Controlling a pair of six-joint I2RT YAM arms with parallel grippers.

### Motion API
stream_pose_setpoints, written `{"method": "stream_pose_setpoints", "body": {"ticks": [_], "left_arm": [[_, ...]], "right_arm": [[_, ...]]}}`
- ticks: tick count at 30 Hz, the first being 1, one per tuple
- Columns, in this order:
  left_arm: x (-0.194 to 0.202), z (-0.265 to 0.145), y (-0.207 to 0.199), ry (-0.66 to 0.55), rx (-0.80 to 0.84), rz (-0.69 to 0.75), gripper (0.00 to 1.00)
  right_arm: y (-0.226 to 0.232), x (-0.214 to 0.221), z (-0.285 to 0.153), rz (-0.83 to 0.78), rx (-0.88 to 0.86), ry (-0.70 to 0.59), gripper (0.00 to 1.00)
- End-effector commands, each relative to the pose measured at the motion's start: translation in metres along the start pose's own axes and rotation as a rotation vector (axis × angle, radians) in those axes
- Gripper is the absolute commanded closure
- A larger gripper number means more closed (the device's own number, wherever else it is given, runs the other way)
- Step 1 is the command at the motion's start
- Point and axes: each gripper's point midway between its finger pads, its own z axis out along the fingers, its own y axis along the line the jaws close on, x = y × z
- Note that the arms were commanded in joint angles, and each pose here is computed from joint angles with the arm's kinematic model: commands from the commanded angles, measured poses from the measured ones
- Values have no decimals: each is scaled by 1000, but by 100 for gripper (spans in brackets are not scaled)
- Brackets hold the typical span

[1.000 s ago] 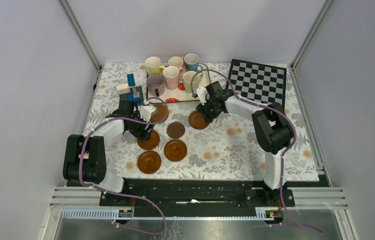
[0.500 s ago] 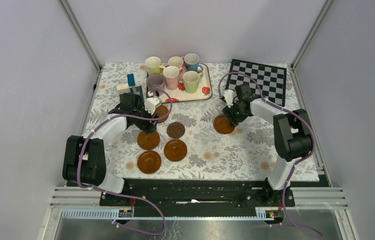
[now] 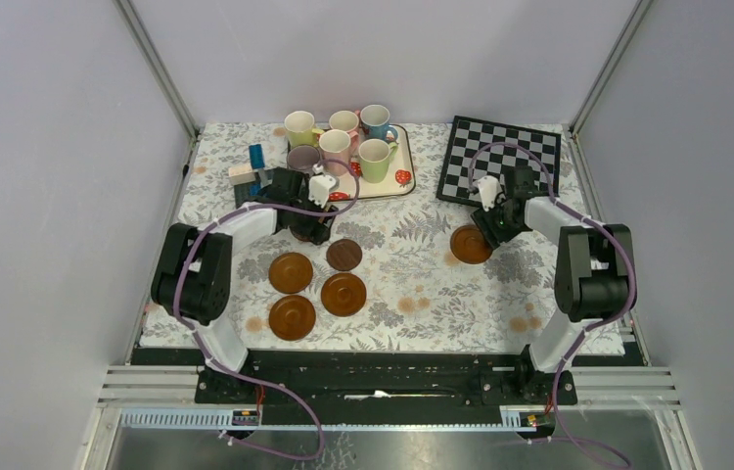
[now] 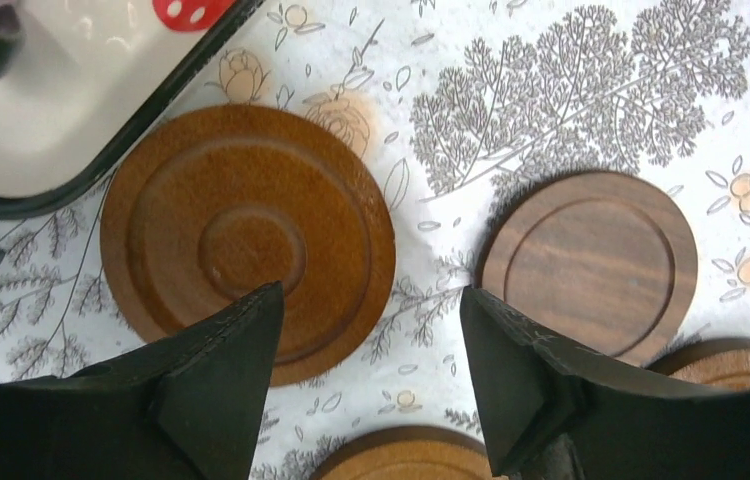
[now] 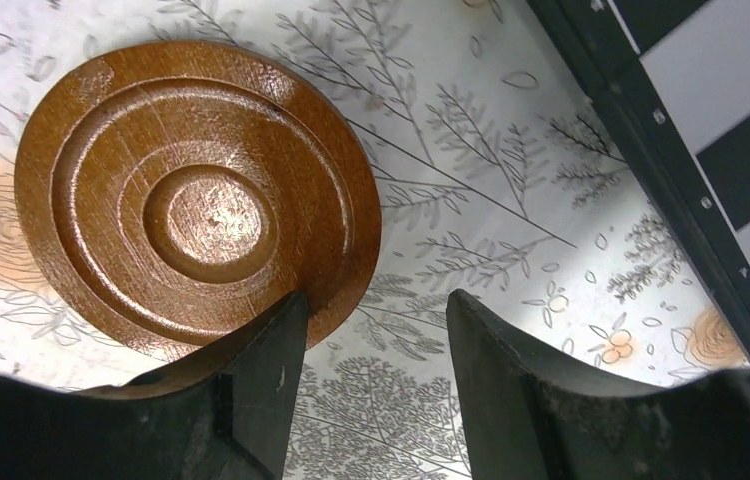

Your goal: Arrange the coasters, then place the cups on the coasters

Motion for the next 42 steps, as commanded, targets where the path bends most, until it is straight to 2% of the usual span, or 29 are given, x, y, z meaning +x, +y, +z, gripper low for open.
{"method": "stream_pose_setpoints", "body": {"ticks": [1, 8, 16, 21, 32, 36, 42], "left_arm": [[-30, 10, 8, -60, -34, -11, 29], [-25, 29, 0, -1, 1, -44, 30], [-36, 55, -40, 40, 75, 19, 35], [-44, 75, -84, 74, 143, 106, 37], [-59, 92, -215, 87, 405, 292, 38], [-74, 99, -245, 63, 459, 302, 38], [-77, 107, -287, 58, 530, 343, 39]], "right_arm": [[-4, 37, 0, -4, -10, 98, 40], [-21, 47, -10, 23, 6, 91, 40], [-35, 53, -16, 55, 12, 81, 39], [-44, 58, -18, 74, 22, 76, 39], [-48, 57, -22, 92, 13, 69, 39], [-51, 63, -23, 93, 16, 82, 39], [-57, 71, -27, 102, 24, 87, 39]]}}
